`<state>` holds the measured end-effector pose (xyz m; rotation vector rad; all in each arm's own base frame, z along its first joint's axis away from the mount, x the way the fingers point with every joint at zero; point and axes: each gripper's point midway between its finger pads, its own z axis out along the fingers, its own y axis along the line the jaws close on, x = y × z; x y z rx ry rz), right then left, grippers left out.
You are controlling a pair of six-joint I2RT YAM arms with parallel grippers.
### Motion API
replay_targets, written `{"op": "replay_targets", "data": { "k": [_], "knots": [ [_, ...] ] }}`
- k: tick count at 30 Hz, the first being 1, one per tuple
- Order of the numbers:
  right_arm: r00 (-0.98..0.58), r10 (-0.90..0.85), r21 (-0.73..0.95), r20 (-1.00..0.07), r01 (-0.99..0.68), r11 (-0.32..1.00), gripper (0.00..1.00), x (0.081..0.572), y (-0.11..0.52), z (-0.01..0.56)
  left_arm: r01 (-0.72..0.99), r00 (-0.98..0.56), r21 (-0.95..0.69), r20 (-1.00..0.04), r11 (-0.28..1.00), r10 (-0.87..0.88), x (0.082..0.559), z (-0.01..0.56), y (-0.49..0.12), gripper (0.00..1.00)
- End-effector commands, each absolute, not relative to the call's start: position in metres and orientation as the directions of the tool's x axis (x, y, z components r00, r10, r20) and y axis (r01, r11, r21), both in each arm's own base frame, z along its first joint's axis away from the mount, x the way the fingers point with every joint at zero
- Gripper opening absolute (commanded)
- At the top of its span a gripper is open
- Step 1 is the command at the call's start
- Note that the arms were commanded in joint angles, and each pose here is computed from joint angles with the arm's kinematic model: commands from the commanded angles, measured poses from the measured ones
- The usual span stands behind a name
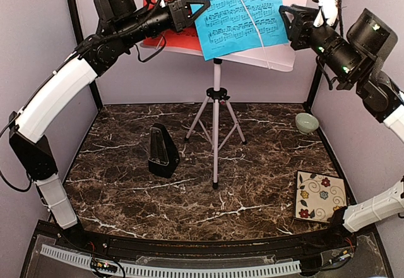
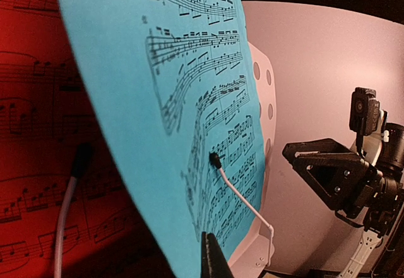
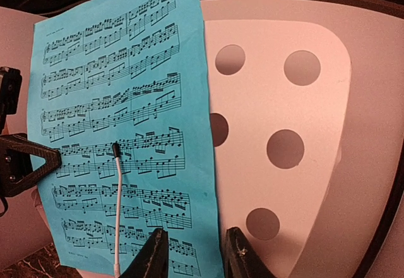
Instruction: Set up the instrument practice props
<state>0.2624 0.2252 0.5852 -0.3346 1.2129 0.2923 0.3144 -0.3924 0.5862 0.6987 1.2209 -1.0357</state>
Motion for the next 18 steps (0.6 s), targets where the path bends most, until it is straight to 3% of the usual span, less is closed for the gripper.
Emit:
{"op": "replay_targets", "data": {
  "k": [1,11,18],
  "knots": [
    [0.265,0.084,-0.029,-0.961,-0.396,0.918,0.32,0.273,0.219,0.582,0.91,0.053,-0.064,-0.962,0.41,-0.269,0.304,0.601,-0.382,0.0],
    [0.252,0.08,-0.03,-0.965,-0.406,0.913,0.36,0.291,0.227,0.576,0.894,0.103,-0.015,-0.966,0.448,-0.236,0.313,0.599,-0.385,0.0],
    [0.269,0.113,-0.036,-0.956,-0.491,0.87,0.19,0.284,0.242,0.582,0.903,0.115,0.003,-0.965,0.43,-0.235,0.314,0.6,-0.391,0.0]
  ]
}}
